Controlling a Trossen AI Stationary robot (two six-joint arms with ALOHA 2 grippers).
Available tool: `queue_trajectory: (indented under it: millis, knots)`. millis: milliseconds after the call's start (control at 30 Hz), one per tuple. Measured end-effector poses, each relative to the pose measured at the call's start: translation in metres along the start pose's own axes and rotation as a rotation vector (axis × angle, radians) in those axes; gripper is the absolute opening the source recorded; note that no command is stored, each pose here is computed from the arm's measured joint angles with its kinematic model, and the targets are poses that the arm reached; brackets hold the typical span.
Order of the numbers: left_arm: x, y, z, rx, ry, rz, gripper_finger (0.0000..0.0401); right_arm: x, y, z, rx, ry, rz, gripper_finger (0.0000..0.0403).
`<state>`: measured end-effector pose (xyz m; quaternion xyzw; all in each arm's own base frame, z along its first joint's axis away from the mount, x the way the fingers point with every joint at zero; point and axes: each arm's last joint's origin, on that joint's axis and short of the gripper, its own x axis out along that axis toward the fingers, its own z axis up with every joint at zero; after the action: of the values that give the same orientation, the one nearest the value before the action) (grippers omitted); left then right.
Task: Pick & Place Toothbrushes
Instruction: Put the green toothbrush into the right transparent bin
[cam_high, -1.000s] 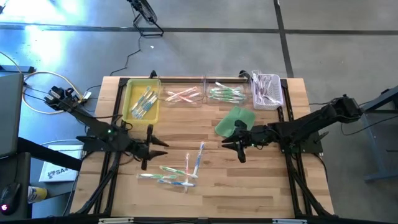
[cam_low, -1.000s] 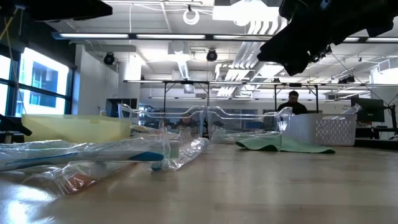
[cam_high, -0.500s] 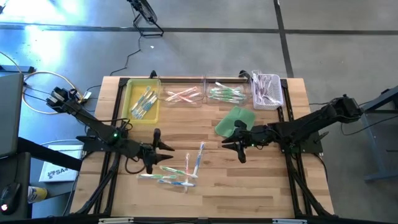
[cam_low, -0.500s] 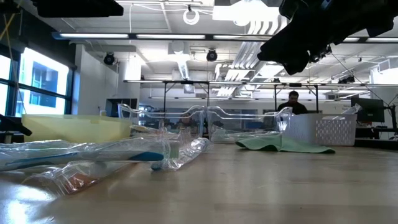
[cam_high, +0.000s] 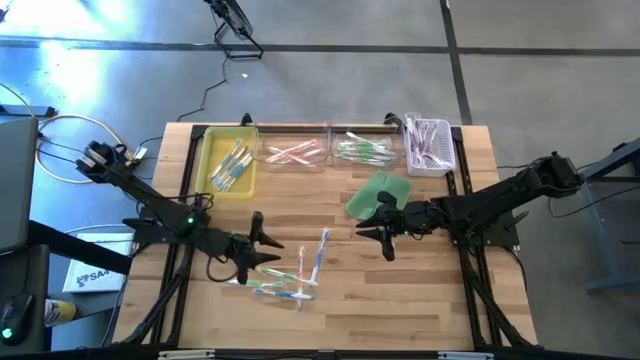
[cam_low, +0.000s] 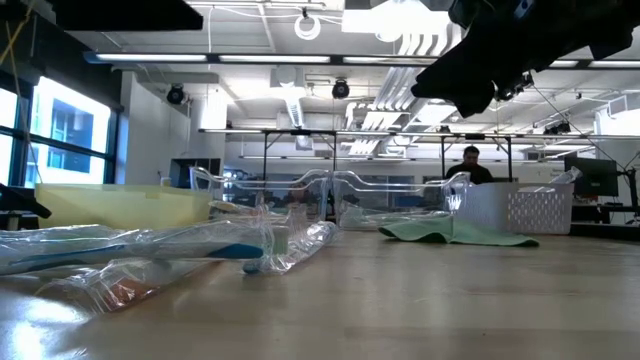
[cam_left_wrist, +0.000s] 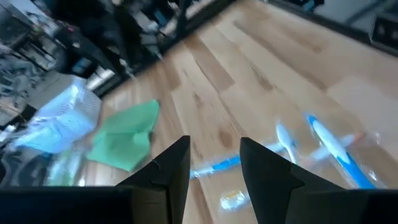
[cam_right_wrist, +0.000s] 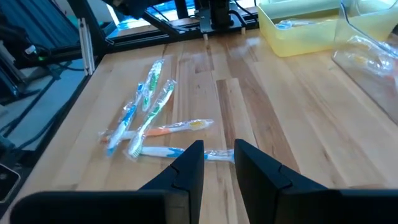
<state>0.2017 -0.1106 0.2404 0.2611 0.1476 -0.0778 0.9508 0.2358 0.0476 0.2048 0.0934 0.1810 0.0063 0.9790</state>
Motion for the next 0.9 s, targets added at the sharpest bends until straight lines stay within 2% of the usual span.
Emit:
queue_trajectory:
  millis: [167,467,600,767,900]
  knots:
    - [0.018,-0.012,-0.004,0.027,0.059,-0.064,0.0134,0.0,-0.001,0.0,0.005,-0.001,-0.002,0.0082]
    - [0.051,-0.034,-0.006,0.007,0.146,-0.215,0.0134,0.0,-0.001,-0.002,0.006,0.018,-0.004,0.0081]
    - [0.06,-0.042,-0.014,0.023,0.213,-0.236,0.0134,0.0,-0.001,-0.002,0.005,0.024,-0.008,0.0081]
    - [0.066,-0.048,-0.024,-0.063,0.296,-0.241,0.0136,0.0,-0.001,-0.003,0.005,0.028,-0.009,0.0081]
    - [0.07,-0.052,-0.03,-0.106,0.342,-0.239,0.0158,0.0,-0.001,-0.003,0.005,0.029,-0.009,0.0081]
